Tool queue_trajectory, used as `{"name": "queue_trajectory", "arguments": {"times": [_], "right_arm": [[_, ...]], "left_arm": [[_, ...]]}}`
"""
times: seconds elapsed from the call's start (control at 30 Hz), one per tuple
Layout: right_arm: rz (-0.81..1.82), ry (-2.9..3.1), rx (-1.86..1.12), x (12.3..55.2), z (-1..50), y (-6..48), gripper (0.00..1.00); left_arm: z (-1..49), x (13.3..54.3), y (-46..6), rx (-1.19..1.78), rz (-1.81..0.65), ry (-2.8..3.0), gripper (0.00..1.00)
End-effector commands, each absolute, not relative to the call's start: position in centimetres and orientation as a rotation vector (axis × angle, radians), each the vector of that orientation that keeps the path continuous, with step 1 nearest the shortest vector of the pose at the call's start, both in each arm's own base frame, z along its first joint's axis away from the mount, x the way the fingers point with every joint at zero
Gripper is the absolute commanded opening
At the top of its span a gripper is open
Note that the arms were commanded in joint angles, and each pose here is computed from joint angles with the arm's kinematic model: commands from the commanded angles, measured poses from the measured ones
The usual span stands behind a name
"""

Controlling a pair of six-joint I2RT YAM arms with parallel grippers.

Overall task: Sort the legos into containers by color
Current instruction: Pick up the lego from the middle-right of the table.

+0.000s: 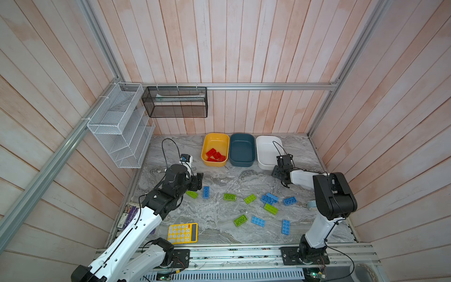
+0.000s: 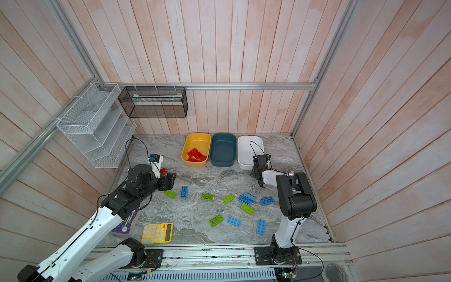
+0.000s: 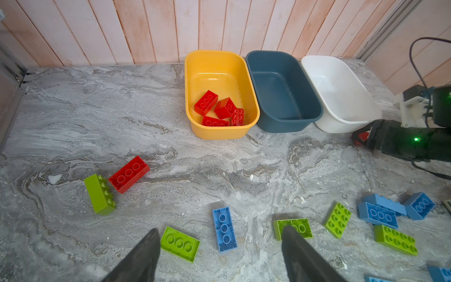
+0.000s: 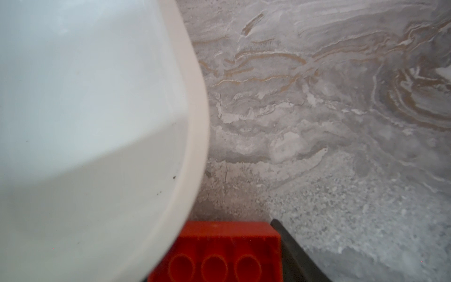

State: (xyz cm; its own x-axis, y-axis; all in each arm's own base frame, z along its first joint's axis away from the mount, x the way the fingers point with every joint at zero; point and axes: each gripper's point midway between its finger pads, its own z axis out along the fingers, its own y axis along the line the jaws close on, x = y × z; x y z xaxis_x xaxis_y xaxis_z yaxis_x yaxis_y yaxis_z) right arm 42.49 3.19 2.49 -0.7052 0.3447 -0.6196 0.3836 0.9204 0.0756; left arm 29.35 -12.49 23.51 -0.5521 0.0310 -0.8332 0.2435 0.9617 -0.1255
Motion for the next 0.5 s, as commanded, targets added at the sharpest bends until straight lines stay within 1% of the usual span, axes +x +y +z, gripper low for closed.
{"name": "queue_trajectory", "arguments": {"times": [0.0, 0.17, 0.3, 0.47], "right_arm": [[-0.062, 2.429, 0.502, 42.1, 2.4, 3.3, 0.58], [-0.031, 2.413, 0.462, 40.9, 4.0, 3.6, 0.54], [-0.007, 2.397, 0.393, 39.7, 6.3, 4.5, 0.54], [0.050, 2.389, 0.258, 38.4, 9.8, 7.1, 0.54]], "left_arm": [[23.5, 29.4, -12.1, 0.171, -0.269, 2.126, 0.79], [23.5, 29.4, -12.1, 0.167, -0.273, 2.127, 0.79], [24.1, 29.2, -11.8, 0.151, -0.276, 2.106, 0.79], [25.1, 28.9, -11.4, 0.124, -0.277, 2.067, 0.79]]}}
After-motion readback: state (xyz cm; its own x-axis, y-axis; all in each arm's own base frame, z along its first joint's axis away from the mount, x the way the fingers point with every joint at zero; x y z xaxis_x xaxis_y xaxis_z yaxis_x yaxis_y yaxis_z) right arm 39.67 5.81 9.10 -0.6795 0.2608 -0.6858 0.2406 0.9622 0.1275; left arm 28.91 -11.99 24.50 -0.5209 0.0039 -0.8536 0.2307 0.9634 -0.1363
